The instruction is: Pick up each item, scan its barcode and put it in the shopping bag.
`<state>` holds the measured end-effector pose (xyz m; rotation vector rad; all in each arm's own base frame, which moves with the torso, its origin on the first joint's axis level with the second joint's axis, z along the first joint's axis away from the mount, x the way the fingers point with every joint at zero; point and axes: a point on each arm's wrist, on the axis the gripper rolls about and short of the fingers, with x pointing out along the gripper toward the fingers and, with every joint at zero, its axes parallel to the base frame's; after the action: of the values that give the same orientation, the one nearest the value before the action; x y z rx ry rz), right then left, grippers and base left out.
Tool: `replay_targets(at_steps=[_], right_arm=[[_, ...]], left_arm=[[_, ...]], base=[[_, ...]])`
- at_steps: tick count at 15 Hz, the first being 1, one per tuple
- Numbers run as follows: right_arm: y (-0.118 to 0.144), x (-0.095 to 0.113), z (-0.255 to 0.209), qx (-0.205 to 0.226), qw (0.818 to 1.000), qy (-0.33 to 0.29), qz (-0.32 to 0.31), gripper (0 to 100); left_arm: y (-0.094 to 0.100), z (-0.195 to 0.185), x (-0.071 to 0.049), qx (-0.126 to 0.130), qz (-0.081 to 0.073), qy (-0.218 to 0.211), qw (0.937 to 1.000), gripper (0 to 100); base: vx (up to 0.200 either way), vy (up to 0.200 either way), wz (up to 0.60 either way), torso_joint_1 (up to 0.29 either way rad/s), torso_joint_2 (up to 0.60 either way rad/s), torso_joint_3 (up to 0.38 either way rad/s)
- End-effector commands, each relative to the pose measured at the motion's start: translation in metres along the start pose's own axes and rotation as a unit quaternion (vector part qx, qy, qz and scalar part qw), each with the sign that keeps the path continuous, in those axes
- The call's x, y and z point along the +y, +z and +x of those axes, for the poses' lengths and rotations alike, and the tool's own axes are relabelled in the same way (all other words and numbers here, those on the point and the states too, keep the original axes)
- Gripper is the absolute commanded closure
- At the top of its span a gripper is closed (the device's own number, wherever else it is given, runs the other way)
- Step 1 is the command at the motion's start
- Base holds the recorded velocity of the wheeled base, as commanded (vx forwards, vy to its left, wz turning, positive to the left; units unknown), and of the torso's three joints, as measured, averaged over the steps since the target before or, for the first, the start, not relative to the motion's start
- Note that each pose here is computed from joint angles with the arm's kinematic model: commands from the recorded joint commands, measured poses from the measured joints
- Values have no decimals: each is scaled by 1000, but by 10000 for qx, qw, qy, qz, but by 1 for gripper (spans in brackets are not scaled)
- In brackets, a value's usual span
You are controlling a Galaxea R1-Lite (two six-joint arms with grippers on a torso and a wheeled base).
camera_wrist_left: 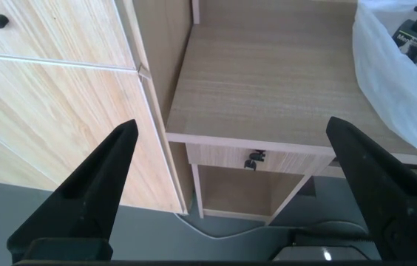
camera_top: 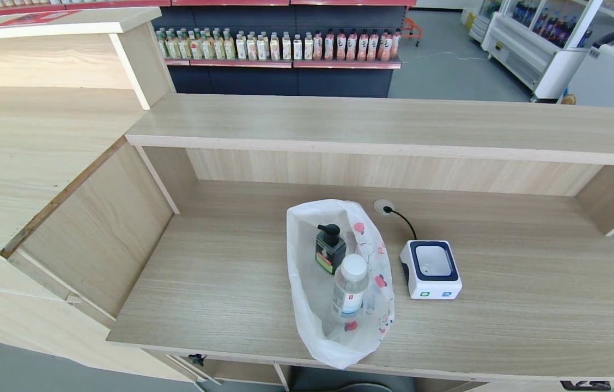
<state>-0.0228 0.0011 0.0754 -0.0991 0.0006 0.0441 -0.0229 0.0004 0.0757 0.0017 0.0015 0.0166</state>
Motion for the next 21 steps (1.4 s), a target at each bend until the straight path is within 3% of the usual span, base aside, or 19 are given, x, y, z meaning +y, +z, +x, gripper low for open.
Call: replay_targets(at_steps=[1,10,21], right_arm=[[0,0,0,9,10000,3,-25,0],[0,0,0,8,10000,11,-25,0],[0,0,0,8,10000,11,-18,0]], left_arm=[[0,0,0,0,-1,1,10000,0],[0,0,0,0,-1,1,10000,0],[0,0,0,0,45,1,10000,0]], base=[[0,0,0,0,0,0],[0,0,0,0,0,0],[0,-200,0,3,2,2]])
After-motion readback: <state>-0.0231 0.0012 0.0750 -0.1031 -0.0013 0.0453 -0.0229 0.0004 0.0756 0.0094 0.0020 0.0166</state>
